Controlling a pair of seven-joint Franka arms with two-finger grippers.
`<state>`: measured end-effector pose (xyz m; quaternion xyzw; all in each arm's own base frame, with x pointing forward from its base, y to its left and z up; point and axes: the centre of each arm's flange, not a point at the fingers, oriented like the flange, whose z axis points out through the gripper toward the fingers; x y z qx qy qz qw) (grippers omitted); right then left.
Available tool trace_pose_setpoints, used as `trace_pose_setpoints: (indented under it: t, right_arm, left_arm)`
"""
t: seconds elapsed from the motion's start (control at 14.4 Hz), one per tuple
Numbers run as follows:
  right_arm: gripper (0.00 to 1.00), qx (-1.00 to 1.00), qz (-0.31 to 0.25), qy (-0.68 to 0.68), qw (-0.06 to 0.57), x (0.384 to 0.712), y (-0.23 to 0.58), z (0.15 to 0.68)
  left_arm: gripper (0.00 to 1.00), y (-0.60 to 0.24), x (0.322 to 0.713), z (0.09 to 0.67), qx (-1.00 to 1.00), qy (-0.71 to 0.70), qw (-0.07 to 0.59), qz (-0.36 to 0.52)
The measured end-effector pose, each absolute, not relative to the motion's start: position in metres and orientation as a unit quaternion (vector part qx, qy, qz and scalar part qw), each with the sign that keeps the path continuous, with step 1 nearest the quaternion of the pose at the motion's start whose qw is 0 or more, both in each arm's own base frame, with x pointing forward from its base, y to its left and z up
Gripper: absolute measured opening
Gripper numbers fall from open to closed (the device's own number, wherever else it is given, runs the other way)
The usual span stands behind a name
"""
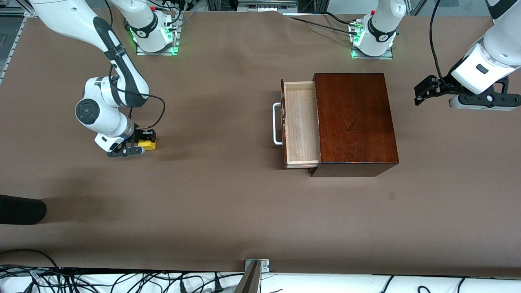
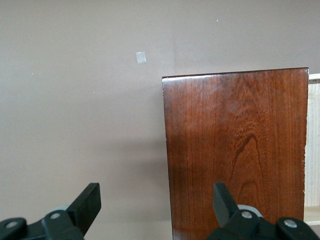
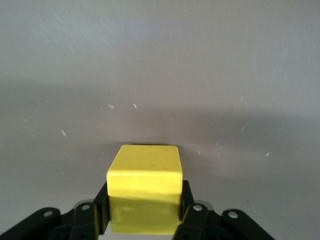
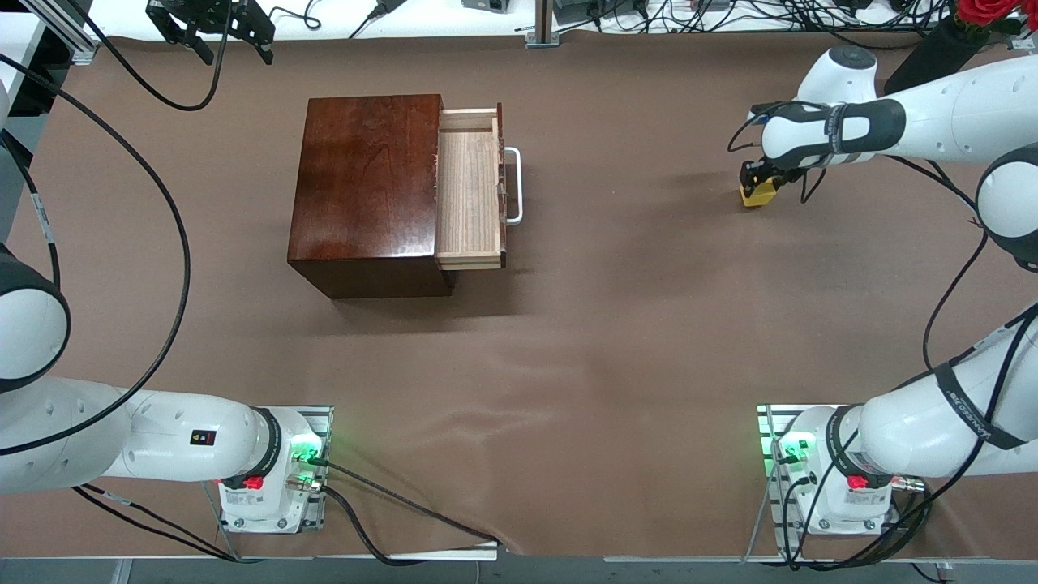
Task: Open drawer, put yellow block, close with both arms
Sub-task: 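Lower the right gripper and grasp the yellow cube, then lift the yellow cube with the right gripper and carry it over the drawer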
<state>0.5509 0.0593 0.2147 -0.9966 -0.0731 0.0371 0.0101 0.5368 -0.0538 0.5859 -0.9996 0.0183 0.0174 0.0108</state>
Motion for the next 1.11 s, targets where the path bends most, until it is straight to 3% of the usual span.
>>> trace_pose_setpoints:
  t: [0.35,0.49,0.69,1.11]
  right_arm:
    - [0.55,-0.987,0.068,-0.144,0.024,0.597,0.144,0.338]
    - [0.55,-0.982,0.061,-0.178,0.026,0.601,0.185,0.383]
    - [0.55,-0.967,0.043,-0.251,0.026,0.582,0.274,0.412]
    - [0.55,-0.906,0.004,-0.423,0.011,0.508,0.469,0.433]
  left_arm:
    - [1.00,-0.059,0.537,0.590,-1.000,0.023,0.011,0.013]
    - [1.00,-0.062,0.536,0.591,-0.999,0.026,0.011,0.015]
    - [1.00,-0.064,0.535,0.590,-0.999,0.027,0.011,0.018]
    - [1.00,-0.064,0.535,0.591,-0.999,0.027,0.012,0.018]
